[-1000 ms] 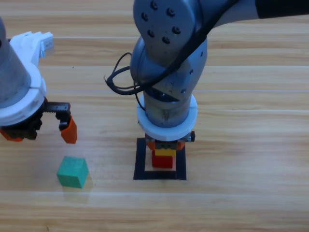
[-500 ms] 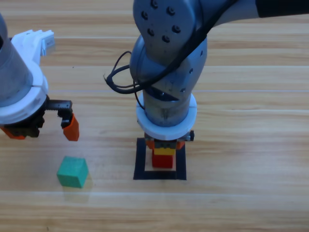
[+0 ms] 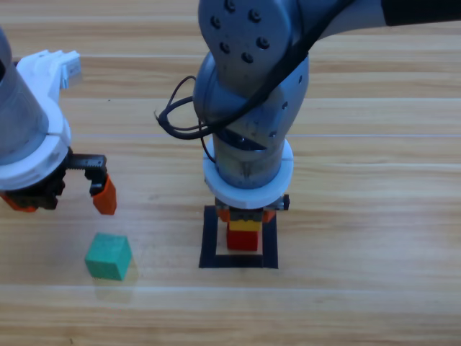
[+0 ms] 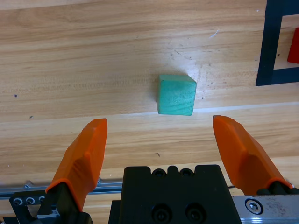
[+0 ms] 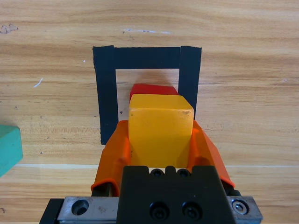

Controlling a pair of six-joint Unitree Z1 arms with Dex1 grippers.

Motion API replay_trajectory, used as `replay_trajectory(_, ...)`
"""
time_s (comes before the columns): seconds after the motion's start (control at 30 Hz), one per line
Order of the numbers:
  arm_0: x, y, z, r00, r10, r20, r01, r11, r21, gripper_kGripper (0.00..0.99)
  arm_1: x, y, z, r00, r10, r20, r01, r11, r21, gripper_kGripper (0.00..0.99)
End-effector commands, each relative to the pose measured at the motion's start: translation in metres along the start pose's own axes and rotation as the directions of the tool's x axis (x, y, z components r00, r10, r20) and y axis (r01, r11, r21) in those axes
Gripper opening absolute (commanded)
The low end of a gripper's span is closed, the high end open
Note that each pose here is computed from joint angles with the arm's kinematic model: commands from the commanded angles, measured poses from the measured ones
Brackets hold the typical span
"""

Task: Stack the blocks in the rectangular block: red at the bottom, yellow in the middle, green on top

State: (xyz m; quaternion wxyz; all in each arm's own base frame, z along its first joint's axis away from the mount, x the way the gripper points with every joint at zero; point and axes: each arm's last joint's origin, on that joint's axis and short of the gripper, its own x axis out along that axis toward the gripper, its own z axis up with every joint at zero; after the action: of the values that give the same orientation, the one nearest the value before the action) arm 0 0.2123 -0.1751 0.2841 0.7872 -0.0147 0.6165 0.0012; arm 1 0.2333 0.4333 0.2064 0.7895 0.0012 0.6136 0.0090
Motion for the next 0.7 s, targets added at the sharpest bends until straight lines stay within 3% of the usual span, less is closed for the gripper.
replay_trajectory(0.03,0.020,0.004,-0.001,0.999,0.031,-0.041,-0.031,1.000,-0.003,0.957,0.033,0.014,-0.017,0.998,-0.057,-0.020,0.057,0.998,-0.034,0.784)
replay_trajectory(0.07,0.022,0.004,-0.002,0.998,0.033,-0.044,-0.033,0.999,-0.001,0.957,0.034,0.015,-0.017,0.998,-0.059,-0.021,0.058,0.998,-0.034,0.980)
replay_trajectory(0.33,0.025,0.004,-0.002,0.998,0.033,-0.044,-0.033,0.999,0.000,0.957,0.017,0.017,-0.012,1.000,-0.020,0.002,0.020,0.999,-0.050,0.990)
replay_trajectory(0.57,0.048,0.003,-0.007,0.997,0.030,-0.064,-0.030,1.000,0.002,0.957,-0.081,-0.007,-0.016,0.984,0.100,0.145,-0.082,0.989,-0.127,0.990)
replay_trajectory(0.63,0.057,0.002,-0.008,0.997,0.030,-0.071,-0.030,1.000,0.002,0.957,-0.109,-0.027,-0.019,0.971,0.159,0.180,-0.128,0.977,-0.170,0.990)
replay_trajectory(0.7,0.064,0.000,-0.007,0.997,0.032,-0.075,-0.031,1.000,0.003,0.957,-0.130,-0.058,-0.027,0.942,0.246,0.228,-0.198,0.957,-0.212,0.990)
